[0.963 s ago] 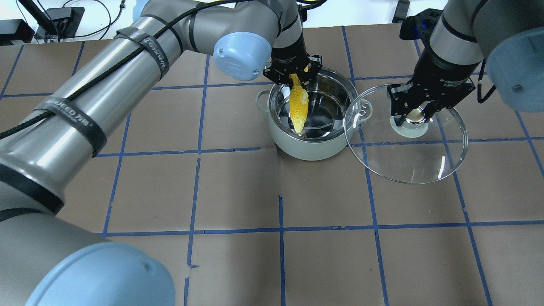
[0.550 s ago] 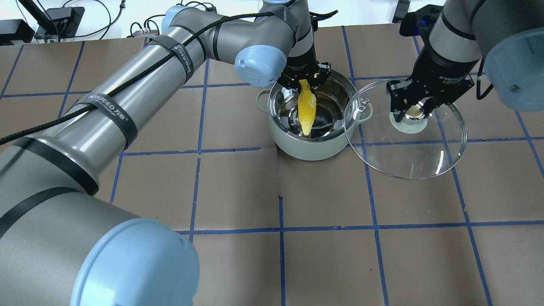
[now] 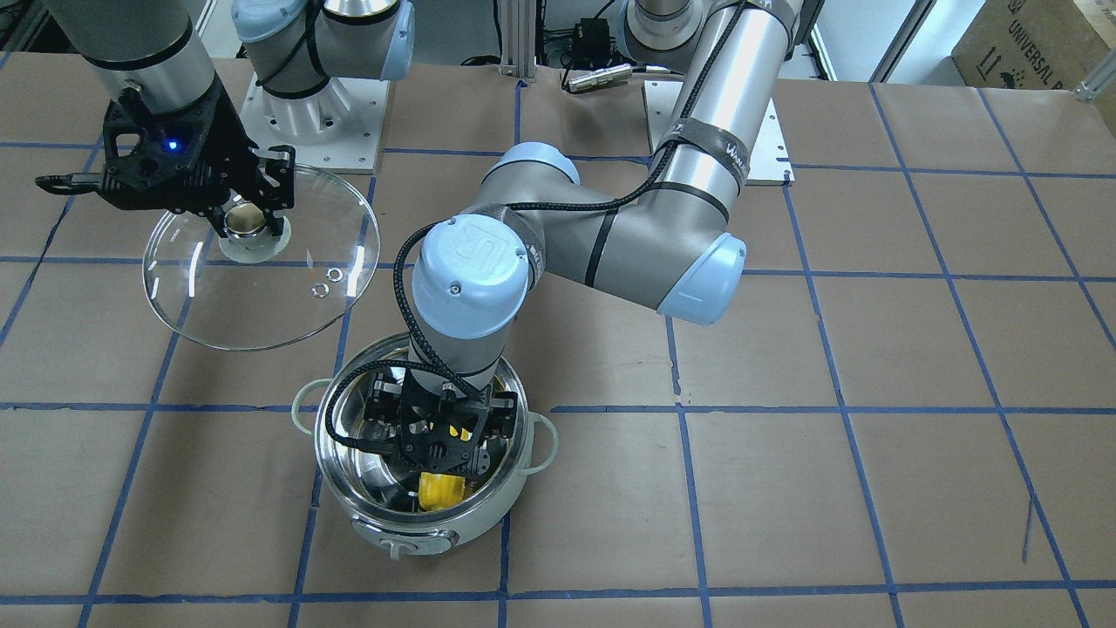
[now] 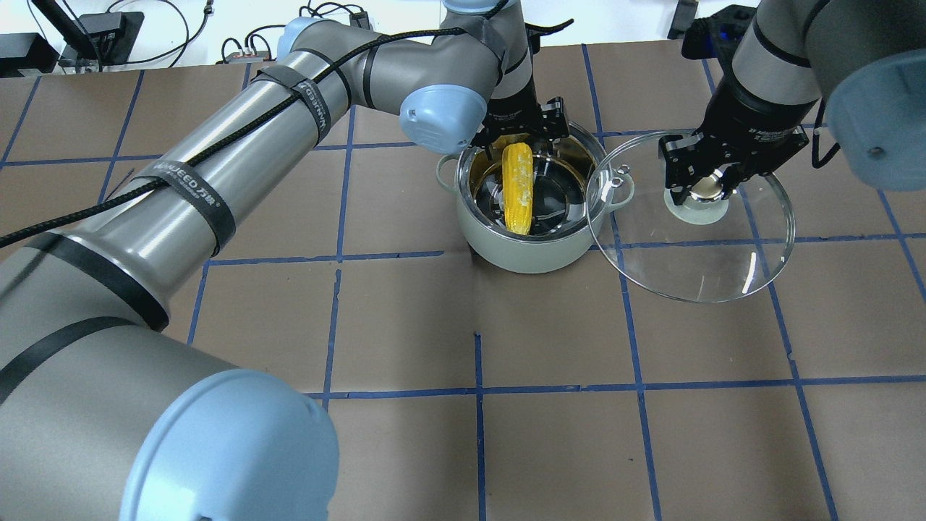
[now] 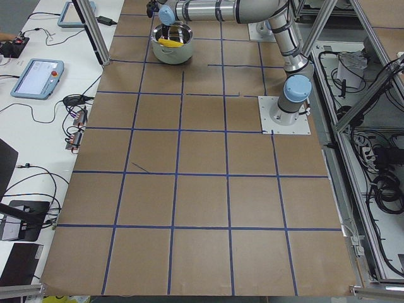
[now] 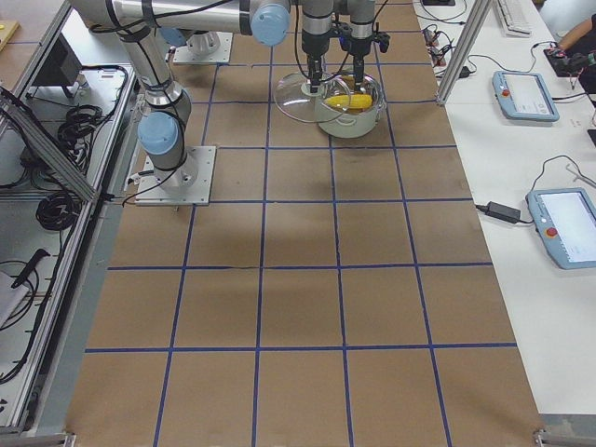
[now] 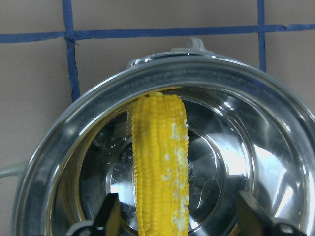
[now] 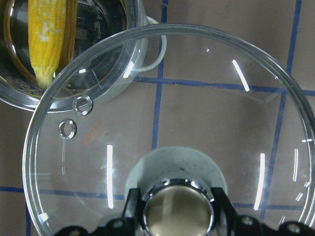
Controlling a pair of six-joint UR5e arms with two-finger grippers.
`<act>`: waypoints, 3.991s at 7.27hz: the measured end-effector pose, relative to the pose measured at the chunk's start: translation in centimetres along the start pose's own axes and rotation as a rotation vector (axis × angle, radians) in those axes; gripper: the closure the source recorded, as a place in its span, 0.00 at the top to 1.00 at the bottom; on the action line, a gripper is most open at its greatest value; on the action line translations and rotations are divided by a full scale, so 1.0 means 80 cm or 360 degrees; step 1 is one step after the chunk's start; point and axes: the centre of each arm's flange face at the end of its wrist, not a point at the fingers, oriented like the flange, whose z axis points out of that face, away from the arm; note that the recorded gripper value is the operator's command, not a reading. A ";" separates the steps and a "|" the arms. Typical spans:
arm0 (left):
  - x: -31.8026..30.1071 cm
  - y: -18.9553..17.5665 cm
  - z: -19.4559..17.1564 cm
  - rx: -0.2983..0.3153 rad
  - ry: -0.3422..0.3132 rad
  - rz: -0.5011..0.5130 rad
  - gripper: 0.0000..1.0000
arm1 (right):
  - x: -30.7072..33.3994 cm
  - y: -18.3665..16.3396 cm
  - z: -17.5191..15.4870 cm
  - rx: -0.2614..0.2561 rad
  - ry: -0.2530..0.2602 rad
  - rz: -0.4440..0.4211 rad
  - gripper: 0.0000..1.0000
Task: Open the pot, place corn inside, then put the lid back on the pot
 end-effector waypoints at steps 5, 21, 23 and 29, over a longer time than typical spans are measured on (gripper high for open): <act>-0.162 0.060 -0.128 0.0005 -0.0123 0.0124 1.00 | -0.021 -0.014 -0.009 0.0033 -0.0052 -0.0011 0.48; -0.304 0.168 -0.317 -0.0078 -0.0376 0.0153 1.00 | -0.178 -0.199 0.140 -0.0003 -0.0081 -0.0078 0.48; -0.304 0.169 -0.317 -0.0084 -0.0377 0.0152 1.00 | -0.178 -0.200 0.141 -0.0004 -0.0079 -0.0079 0.58; -0.305 0.168 -0.317 -0.0077 -0.0377 0.0162 1.00 | -0.172 -0.200 0.117 0.0101 -0.0061 -0.0077 1.00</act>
